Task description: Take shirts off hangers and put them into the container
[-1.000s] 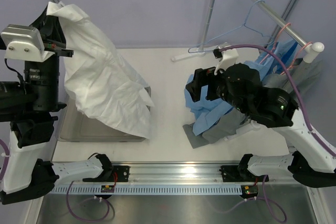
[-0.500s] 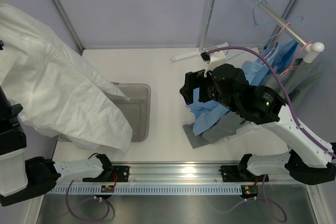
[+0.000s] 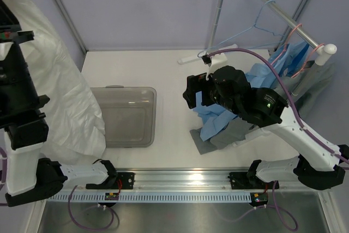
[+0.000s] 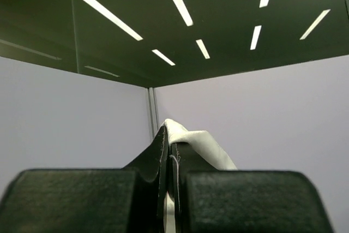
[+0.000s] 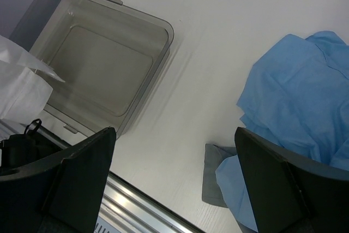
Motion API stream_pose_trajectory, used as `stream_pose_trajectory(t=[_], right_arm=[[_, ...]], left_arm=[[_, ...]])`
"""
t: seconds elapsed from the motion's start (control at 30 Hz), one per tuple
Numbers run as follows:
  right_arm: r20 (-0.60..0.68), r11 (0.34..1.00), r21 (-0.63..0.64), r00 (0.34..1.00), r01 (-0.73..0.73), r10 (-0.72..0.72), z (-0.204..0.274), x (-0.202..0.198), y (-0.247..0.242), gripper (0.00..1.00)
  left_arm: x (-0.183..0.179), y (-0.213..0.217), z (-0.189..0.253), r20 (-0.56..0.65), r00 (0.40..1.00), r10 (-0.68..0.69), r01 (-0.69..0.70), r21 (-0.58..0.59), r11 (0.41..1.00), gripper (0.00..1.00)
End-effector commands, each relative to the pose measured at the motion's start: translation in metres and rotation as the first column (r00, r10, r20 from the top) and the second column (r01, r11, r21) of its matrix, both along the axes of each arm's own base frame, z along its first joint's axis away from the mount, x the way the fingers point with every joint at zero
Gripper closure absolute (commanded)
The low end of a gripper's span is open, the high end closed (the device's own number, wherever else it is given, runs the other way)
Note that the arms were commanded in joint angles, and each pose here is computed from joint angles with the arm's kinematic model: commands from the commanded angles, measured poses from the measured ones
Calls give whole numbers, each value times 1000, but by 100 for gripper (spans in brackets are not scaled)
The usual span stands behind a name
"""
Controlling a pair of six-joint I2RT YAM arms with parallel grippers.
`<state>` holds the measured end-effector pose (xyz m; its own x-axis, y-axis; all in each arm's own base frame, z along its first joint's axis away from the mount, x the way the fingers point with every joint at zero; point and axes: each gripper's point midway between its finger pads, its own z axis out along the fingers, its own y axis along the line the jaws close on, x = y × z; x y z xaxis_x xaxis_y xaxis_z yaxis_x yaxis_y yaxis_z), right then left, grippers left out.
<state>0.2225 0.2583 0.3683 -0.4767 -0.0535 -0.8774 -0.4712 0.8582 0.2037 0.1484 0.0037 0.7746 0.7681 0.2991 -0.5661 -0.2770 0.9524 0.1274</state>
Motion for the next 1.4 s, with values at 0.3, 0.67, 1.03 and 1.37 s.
stream_pose_trajectory(t=[0.3, 0.67, 1.03, 1.37], right_arm=[[72, 999, 35, 997, 19, -21, 16, -8, -22, 1], [68, 999, 19, 997, 28, -30, 10, -12, -32, 0], [55, 999, 41, 998, -6, 4, 6, -16, -25, 1], [66, 998, 62, 998, -9, 5, 13, -17, -25, 0]], left_arm=[[75, -63, -28, -53, 992, -112, 114, 26, 993, 100], [124, -40, -86, -167, 978, -124, 114, -71, 991, 100], [84, 13, -144, -244, 970, -15, -21, -147, 989, 100], [81, 17, -233, -510, 856, -86, -39, -229, 973, 100]])
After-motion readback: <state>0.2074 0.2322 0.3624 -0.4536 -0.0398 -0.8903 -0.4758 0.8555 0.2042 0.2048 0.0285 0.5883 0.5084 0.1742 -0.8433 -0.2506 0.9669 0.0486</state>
